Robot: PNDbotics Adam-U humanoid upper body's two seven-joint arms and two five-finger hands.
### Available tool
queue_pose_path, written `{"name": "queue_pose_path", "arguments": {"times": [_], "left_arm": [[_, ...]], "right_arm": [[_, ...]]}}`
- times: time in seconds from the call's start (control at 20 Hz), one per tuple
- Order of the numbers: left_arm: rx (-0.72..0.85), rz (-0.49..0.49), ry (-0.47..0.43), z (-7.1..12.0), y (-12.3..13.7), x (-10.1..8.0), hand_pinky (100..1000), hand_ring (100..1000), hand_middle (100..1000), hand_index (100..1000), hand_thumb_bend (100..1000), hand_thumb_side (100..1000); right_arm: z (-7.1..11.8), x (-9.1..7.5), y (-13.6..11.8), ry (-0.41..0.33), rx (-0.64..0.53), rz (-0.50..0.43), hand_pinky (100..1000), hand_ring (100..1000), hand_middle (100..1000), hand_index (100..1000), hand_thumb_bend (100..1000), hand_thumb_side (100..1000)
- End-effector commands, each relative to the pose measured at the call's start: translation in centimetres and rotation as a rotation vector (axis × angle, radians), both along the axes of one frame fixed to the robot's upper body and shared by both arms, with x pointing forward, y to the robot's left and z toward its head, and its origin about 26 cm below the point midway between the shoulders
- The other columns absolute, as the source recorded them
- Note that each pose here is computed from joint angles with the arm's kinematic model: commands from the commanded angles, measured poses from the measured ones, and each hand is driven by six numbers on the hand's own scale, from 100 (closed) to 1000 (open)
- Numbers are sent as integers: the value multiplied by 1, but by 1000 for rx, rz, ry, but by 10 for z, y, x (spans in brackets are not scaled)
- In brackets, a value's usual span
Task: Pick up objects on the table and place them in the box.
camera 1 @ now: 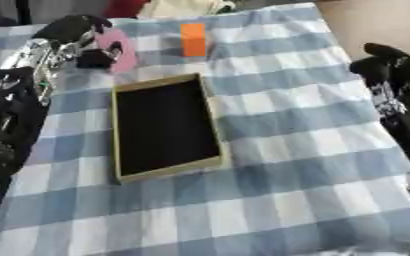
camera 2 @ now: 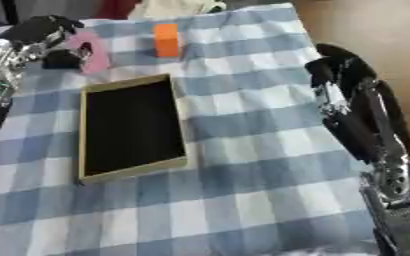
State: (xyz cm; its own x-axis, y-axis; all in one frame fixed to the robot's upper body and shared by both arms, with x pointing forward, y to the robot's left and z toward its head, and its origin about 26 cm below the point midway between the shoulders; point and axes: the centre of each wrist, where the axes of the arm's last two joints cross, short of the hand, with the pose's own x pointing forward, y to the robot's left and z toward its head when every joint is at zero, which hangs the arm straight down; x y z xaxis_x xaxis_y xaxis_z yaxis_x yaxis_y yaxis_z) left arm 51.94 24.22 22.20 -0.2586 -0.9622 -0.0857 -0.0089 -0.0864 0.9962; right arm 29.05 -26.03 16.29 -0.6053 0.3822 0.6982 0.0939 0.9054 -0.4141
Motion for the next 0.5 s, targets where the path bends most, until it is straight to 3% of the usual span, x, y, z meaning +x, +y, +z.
{"name": "queue_pose_path", "arguments": {"times": [0.05, 0.35, 0.5], "left_arm": [[-10, 13, -19, 18, 15, -1, 789, 775, 798, 960, 100, 922], [-8, -6, -24, 28, 19, -2, 798, 786, 810, 964, 100, 1000], [2, -13, -13, 30, 21, -3, 798, 788, 813, 964, 163, 1000]], "right_arm": [[9, -2, -1, -30, -14, 8, 868, 772, 670, 874, 100, 714], [8, -2, -2, -29, -16, 7, 868, 773, 670, 875, 100, 712], [8, -2, -2, -28, -16, 9, 868, 773, 670, 875, 100, 713]]}}
